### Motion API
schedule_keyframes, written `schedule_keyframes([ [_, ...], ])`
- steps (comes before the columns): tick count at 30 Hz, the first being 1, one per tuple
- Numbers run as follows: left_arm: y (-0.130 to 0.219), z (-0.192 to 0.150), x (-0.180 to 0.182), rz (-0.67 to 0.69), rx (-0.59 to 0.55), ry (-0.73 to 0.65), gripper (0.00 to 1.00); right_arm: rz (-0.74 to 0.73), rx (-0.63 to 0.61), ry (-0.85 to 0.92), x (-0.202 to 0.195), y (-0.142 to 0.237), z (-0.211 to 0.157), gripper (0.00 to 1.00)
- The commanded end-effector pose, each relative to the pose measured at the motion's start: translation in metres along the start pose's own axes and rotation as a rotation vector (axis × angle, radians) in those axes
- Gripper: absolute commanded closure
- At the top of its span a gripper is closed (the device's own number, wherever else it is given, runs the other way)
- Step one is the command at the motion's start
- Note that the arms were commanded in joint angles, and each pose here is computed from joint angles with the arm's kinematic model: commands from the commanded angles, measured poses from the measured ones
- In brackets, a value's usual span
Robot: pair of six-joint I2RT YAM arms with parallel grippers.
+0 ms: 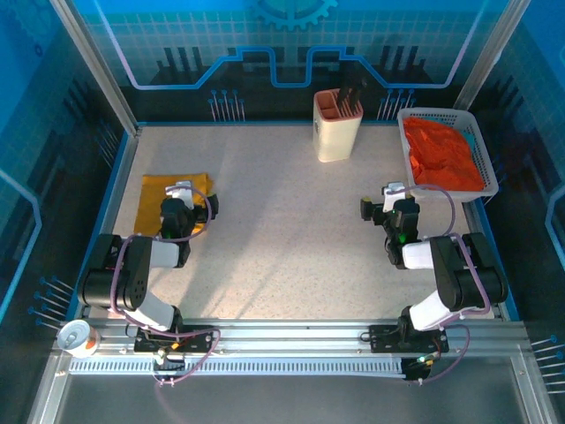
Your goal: Fold and stack the t-shirts
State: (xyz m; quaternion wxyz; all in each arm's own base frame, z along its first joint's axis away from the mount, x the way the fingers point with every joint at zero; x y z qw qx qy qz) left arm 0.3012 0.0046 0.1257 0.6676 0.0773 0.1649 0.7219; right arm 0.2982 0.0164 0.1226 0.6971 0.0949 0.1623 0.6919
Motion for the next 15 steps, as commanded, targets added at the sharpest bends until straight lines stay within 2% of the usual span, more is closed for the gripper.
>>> schedule_keyframes([
  [1, -0.0003, 0.0021, -0.0021, -0.014, -0.021, -0.004, 0.01, 0.023, -0.047, 0.02, 0.0039, -0.0017, 0.0101, 0.0],
  [5, -0.0003, 0.0019, -0.0023, -0.014, -0.02, -0.005, 0.01, 0.083, -0.05, 0.046, 0.0086, -0.0011, 0.01, 0.0],
  [13, -0.0003, 0.0021, -0.0025, -0.015, -0.021, -0.005, 0.01, 0.063, -0.042, 0.021, 0.004, -0.0029, 0.0107, 0.0],
  [15, -0.0003, 0.0018, -0.0022, -0.014, -0.019, -0.006, 0.01, 0.017, -0.05, 0.008, 0.0016, -0.0013, 0.0098, 0.0],
])
Point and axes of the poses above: each hand's point on the last joint's axis, 136 mm out from that joint toward the fingers, its own y axis back along the fingers, its own x axis along the line the jaws close on, z = x × y, the point moved 10 cm from there along y, back along the fingers, and after that the axes turned 1 degree about y, right-handed, at the moved point
